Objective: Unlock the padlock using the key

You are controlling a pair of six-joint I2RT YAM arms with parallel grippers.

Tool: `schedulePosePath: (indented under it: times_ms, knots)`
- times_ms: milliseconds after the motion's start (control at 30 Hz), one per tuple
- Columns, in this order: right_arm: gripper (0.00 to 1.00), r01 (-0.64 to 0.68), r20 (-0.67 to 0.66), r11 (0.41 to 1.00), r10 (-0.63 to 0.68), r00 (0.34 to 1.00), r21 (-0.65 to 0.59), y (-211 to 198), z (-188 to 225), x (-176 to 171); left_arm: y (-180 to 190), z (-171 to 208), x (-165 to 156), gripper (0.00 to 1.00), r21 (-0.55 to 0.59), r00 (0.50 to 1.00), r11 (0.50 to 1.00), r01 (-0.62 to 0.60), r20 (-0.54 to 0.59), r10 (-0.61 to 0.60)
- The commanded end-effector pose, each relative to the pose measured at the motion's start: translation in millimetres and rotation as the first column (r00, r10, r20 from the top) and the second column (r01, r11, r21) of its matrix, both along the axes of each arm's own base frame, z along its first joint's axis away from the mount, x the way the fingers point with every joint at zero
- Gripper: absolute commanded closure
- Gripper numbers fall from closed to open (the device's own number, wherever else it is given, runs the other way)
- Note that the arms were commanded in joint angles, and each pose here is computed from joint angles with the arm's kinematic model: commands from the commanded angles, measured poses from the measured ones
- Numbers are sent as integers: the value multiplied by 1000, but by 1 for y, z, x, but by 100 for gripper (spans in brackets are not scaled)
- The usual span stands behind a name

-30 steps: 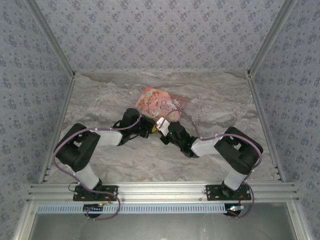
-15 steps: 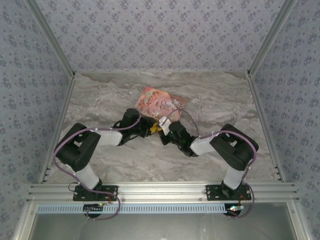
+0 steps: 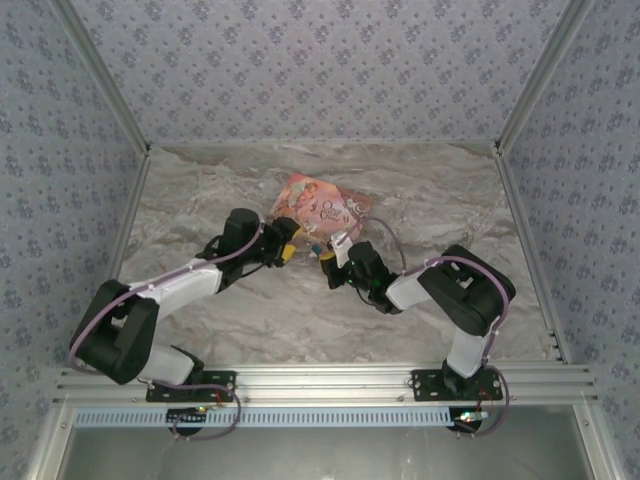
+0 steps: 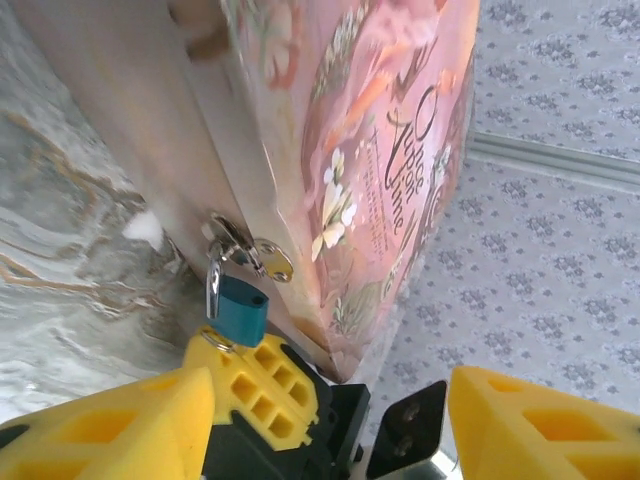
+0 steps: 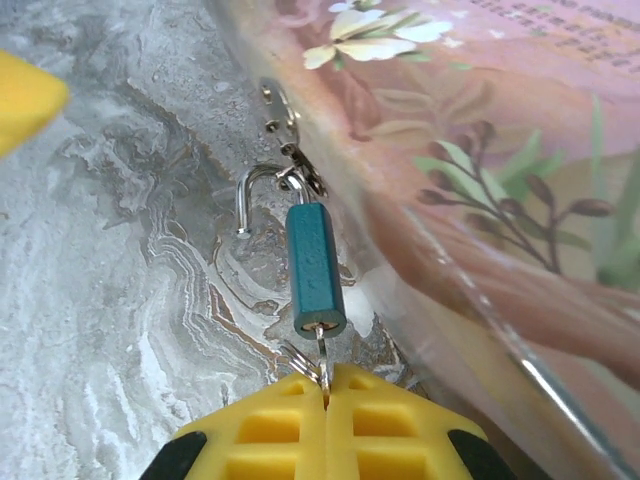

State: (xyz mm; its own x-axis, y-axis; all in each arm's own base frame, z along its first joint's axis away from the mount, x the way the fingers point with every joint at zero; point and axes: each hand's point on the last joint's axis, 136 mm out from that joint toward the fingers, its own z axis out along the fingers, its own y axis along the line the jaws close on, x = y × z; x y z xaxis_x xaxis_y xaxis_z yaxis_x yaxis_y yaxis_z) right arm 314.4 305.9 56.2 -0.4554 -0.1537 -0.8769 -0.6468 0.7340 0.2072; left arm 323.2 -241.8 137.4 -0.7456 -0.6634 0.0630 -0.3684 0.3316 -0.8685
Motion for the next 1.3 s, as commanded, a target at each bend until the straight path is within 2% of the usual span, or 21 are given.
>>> schedulePosePath:
  times_ms: [0,233,500,733,800,933,1133,1267]
  knots:
    - [100,42,-83,992,-32,996,117,-3,10,1,20,16,6,33,124,998,992,-9,61,1]
    - [100,166,-270,970,-114,956,178,-31,-8,5,41,50,26,25,275,982,961,-38,188,-15]
    - [96,243,-361,951,-162,919,192,-53,-18,9,62,62,68,17,317,969,947,-56,245,-25]
    - [81,330,-411,928,-237,880,171,-77,-24,12,58,54,82,10,363,967,932,-7,241,-87]
    - [73,353,-414,923,-263,872,157,-85,-25,12,58,46,82,8,377,967,926,1,237,-98]
    - [65,360,-405,923,-280,870,135,-96,-22,9,55,36,84,6,391,964,920,28,233,-128]
    - [52,274,-365,943,-191,911,191,-92,3,7,44,23,92,6,414,954,904,103,215,-208]
    - [39,210,-340,946,-118,933,248,-80,25,10,30,13,99,5,398,940,900,178,201,-275]
